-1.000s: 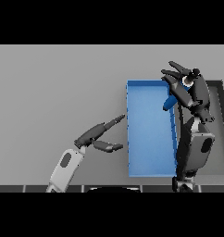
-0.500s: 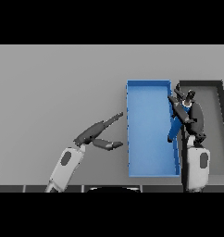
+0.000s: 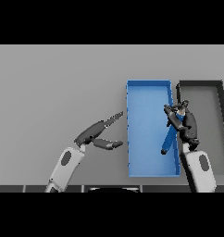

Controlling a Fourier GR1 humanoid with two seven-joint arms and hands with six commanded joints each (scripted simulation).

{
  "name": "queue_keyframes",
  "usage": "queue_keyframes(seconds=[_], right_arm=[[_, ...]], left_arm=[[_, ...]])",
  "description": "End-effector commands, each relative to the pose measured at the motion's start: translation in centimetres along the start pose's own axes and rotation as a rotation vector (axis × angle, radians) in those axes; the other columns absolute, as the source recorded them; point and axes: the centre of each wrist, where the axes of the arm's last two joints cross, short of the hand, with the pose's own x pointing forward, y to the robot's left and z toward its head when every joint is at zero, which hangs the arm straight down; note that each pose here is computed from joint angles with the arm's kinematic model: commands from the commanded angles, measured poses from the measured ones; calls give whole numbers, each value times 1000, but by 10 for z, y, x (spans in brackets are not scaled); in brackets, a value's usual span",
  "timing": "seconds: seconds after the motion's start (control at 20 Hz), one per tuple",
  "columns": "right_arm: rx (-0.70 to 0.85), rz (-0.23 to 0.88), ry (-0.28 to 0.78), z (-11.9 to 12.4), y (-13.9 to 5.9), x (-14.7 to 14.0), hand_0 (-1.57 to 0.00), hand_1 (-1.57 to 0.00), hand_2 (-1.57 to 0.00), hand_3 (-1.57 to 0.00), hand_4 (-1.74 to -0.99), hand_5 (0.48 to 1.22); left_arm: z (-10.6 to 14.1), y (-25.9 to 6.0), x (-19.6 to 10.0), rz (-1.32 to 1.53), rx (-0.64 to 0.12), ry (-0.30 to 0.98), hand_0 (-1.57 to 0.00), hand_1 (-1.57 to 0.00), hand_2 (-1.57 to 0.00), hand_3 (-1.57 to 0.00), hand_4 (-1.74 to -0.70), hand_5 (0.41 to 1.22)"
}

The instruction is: Pick up the blue pipe and place it into the blue bin.

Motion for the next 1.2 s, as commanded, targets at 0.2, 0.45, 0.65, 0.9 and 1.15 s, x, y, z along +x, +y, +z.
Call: queue_keyframes(seconds=[0.2, 0.45, 0.65, 0.9, 1.15], right_arm=[[-78, -51, 102, -8, 3, -7, -867, -820, -789, -232, -1405, 1137], [-12, 251, 243, -10, -5, -10, -283, -268, -258, -75, -1250, 962], [78, 393, 326, -7, 5, -6, -115, -109, -105, -30, -1190, 809], [93, 443, 351, -3, 8, -3, -37, -35, -34, -9, -1110, 736], [132, 490, 341, -1, 11, -4, -19, -17, -17, -4, -1084, 712]], left_arm=[[1, 1, 0, -1, 12, -2, 1, 1, 1, 1, -920, 493], [4, 1, -1, 5, 14, -7, 1, 1, 1, 1, -926, 494], [3, -2, 2, 5, 7, -5, 1, 1, 1, 1, -929, 496], [2, -1, 0, 3, 16, -3, 1, 1, 1, 1, -931, 497], [3, 4, 4, 7, 20, -8, 1, 1, 1, 1, -930, 496]])
